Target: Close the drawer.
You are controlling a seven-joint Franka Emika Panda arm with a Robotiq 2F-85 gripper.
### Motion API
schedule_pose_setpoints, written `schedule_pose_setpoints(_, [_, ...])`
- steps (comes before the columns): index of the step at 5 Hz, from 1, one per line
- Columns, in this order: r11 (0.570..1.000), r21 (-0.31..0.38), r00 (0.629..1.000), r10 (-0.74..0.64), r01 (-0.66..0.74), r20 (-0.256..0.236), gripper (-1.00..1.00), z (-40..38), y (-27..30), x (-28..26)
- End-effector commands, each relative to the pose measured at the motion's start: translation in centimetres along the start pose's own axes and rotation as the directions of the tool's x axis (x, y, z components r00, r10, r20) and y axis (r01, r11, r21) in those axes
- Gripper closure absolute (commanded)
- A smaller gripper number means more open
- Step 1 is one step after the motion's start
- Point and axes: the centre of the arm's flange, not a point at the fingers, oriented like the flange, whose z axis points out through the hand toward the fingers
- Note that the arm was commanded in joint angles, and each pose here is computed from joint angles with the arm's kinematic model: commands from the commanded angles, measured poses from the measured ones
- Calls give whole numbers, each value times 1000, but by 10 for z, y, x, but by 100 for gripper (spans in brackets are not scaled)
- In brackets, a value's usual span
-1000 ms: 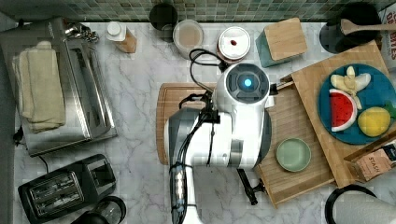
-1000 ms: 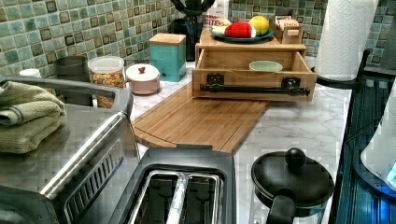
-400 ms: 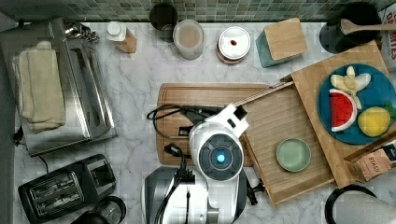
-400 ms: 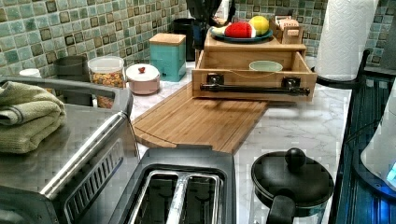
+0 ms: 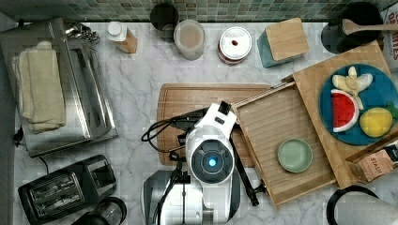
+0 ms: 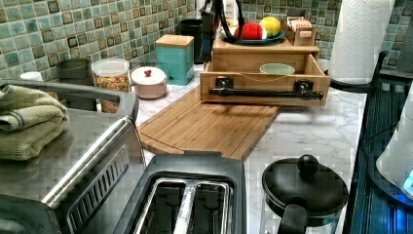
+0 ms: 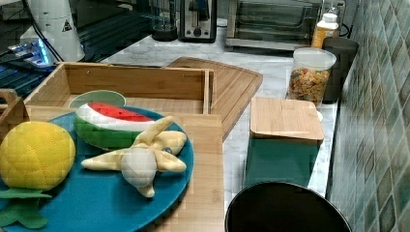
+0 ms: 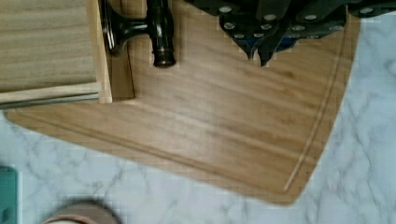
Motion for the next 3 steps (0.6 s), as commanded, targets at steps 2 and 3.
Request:
schedule_pose_setpoints(2, [984, -45, 974, -166, 175, 154, 100, 116, -29, -93])
schedule_pose_setpoints(3, [977, -65, 969, -190, 202, 158, 100, 118, -21, -102])
